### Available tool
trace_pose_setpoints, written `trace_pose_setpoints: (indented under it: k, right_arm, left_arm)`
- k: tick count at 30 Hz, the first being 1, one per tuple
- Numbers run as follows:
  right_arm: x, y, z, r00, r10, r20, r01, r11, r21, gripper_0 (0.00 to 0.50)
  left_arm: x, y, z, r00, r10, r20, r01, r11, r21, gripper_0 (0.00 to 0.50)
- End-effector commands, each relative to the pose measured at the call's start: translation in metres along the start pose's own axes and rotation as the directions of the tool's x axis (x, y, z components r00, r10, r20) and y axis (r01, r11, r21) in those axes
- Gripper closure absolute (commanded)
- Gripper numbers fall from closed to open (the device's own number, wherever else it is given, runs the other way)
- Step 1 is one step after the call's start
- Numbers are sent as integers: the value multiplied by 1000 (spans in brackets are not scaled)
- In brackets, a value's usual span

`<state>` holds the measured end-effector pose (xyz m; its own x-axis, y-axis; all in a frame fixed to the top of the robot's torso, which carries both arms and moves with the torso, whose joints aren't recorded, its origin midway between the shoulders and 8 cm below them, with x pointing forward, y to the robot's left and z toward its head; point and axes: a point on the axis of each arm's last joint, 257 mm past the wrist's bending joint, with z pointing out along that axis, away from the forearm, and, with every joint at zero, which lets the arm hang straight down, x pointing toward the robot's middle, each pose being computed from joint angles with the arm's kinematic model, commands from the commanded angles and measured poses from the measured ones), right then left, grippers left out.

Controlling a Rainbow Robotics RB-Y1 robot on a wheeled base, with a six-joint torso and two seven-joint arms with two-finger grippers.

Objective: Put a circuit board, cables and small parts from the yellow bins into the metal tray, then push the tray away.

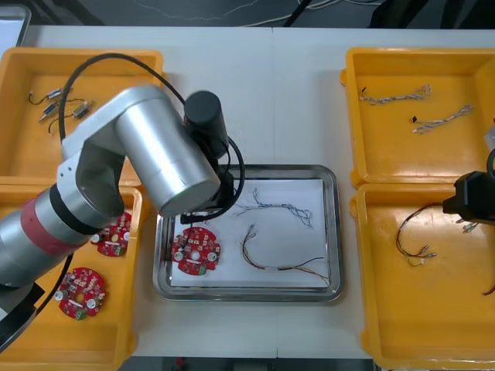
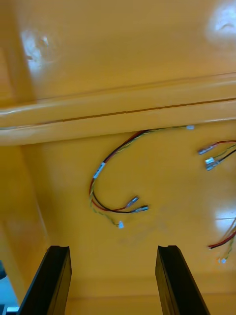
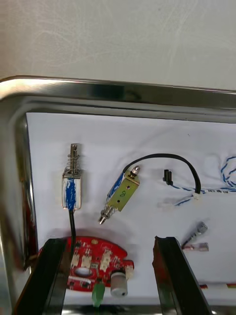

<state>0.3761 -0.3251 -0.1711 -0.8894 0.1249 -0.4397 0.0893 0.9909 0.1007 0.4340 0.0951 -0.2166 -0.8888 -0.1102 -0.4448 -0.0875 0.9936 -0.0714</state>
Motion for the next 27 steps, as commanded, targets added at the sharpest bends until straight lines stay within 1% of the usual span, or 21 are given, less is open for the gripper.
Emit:
trace_pose_setpoints:
  k: [1, 2, 7, 9, 11, 13, 16, 18, 21, 23, 27]
  right_arm:
    - [-13, 24, -16, 992, -118, 47, 121, 991, -58, 0]
    - [-13, 27, -15, 991, -129, 45, 131, 989, -61, 0]
    - [-15, 59, -11, 971, -236, 42, 238, 968, -74, 0]
    - [-16, 71, -10, 959, -280, 43, 283, 956, -76, 0]
    - [-15, 83, -8, 946, -320, 39, 323, 944, -76, 0]
    - [-15, 98, -5, 925, -378, 37, 380, 922, -71, 0]
    - [-12, 117, -2, 890, -454, 33, 456, 888, -63, 0]
    - [-9, 131, 0, 868, -495, 32, 496, 866, -62, 0]
    - [-6, 153, 1, 838, -544, 42, 546, 835, -74, 0]
    - [0, 170, 3, 816, -576, 44, 577, 811, -97, 0]
    - [6, 193, 6, 780, -625, 37, 624, 771, -126, 0]
  left_arm:
    - [-34, 6, -45, 998, -31, 47, 30, 999, 27, 0]
    - [-34, 10, -46, 999, -25, 45, 24, 1000, 20, 0]
    - [-54, 34, -64, 997, -11, 82, 10, 1000, 20, 0]
    - [-59, 44, -69, 996, -10, 88, 9, 1000, 13, 0]
    - [-60, 54, -71, 997, -11, 79, 10, 1000, 8, 0]
    - [-60, 70, -76, 998, 5, 69, -4, 1000, -11, 0]
    - [-55, 88, -82, 998, 31, 55, -30, 999, -29, 0]
    - [-49, 98, -87, 998, 43, 47, -42, 999, -25, 0]
    - [-43, 120, -96, 997, 69, 29, -69, 998, -6, 0]
    - [-40, 139, -103, 996, 90, 23, -91, 996, 5, 0]
    - [-33, 165, -109, 994, 108, 16, -108, 994, 3, 0]
